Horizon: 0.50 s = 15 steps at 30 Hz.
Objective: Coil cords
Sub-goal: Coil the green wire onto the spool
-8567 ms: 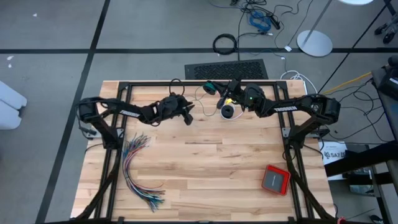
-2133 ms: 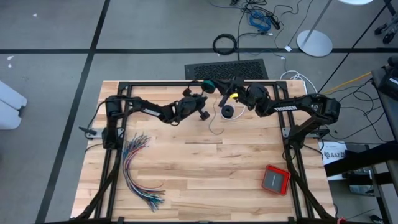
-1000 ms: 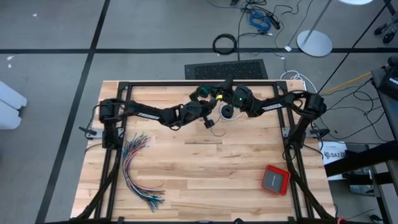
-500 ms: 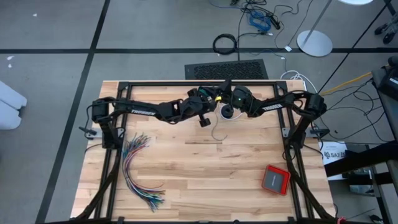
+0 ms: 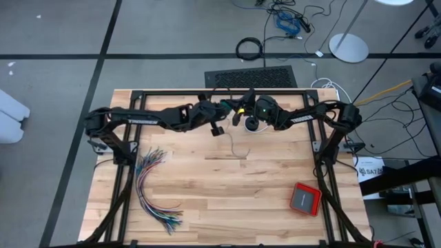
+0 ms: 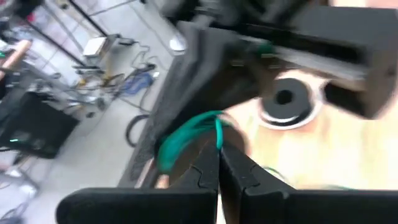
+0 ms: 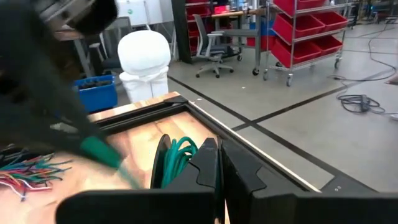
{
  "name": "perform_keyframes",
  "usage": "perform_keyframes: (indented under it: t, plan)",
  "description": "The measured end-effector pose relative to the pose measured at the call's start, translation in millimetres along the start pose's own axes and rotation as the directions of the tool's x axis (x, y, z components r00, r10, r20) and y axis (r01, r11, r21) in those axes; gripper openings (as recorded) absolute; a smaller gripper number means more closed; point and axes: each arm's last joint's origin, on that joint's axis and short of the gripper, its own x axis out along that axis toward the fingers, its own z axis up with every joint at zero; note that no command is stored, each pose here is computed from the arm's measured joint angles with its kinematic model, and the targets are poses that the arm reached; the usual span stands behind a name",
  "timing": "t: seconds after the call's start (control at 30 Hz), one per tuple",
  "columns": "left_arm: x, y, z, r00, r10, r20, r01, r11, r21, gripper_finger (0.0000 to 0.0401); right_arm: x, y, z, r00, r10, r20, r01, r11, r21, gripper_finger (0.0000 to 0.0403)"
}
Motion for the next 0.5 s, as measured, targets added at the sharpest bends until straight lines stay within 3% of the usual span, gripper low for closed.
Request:
perform_keyframes:
  t: [0.23,0.5]
  plan:
    - [-2.3,24.5,-8.0,0.997,0.045,-0.067,-0.044,0.999,0.006,0.0000,-0.5,0.6,-1.4,0.999,0.025,-0.030,-0.025,1.000,-0.001,0.0000]
    - [2.5,35.5,-13.8,0.997,0.012,-0.083,-0.011,1.000,0.019,0.0000,-0.9,4.0,-5.0,0.996,0.059,-0.067,-0.059,0.998,-0.007,0.0000]
